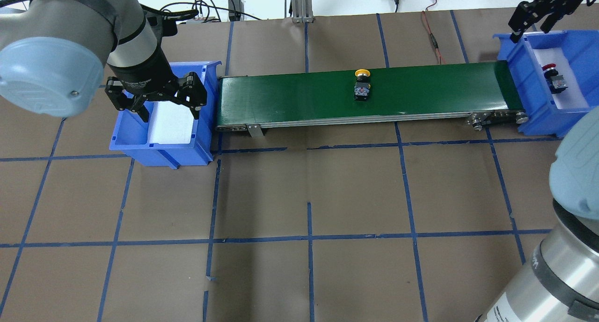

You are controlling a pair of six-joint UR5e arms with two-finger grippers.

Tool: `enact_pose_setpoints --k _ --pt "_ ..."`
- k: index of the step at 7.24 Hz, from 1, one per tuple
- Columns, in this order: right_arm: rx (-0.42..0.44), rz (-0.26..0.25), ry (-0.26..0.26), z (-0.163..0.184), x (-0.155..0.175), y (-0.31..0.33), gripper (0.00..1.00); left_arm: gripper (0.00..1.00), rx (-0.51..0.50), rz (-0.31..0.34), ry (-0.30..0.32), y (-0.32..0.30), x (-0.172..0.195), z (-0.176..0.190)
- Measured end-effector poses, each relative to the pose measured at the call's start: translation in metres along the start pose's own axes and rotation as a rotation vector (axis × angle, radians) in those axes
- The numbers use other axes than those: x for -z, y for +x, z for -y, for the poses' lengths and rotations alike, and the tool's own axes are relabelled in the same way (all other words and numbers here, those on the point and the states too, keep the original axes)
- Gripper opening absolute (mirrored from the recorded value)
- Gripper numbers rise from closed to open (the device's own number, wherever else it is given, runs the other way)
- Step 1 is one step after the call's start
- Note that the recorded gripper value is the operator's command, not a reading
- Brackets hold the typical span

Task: Transport two buttons from left to right
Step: 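Move the right gripper back to the yellow button and grasp it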

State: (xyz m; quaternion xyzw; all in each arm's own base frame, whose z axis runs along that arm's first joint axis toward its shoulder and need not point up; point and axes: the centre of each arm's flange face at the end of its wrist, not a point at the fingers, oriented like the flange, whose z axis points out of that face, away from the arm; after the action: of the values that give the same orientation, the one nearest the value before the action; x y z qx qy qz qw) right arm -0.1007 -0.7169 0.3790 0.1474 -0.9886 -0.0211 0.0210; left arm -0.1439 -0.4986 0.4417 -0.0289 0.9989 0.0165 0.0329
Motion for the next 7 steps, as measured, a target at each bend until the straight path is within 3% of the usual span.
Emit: enact_pose_setpoints --k 3,7 --pt "-0.046 0.034 -0.074 0.03 -0.03 -0.136 0.86 1.0 0.0 0.0 0.001 0.0 0.0 0.0" --pt "-0.152 0.007 -0.056 0.044 -0.052 -0.258 0.86 1.0 0.0 0.0 -0.001 0.0 0.0 0.0"
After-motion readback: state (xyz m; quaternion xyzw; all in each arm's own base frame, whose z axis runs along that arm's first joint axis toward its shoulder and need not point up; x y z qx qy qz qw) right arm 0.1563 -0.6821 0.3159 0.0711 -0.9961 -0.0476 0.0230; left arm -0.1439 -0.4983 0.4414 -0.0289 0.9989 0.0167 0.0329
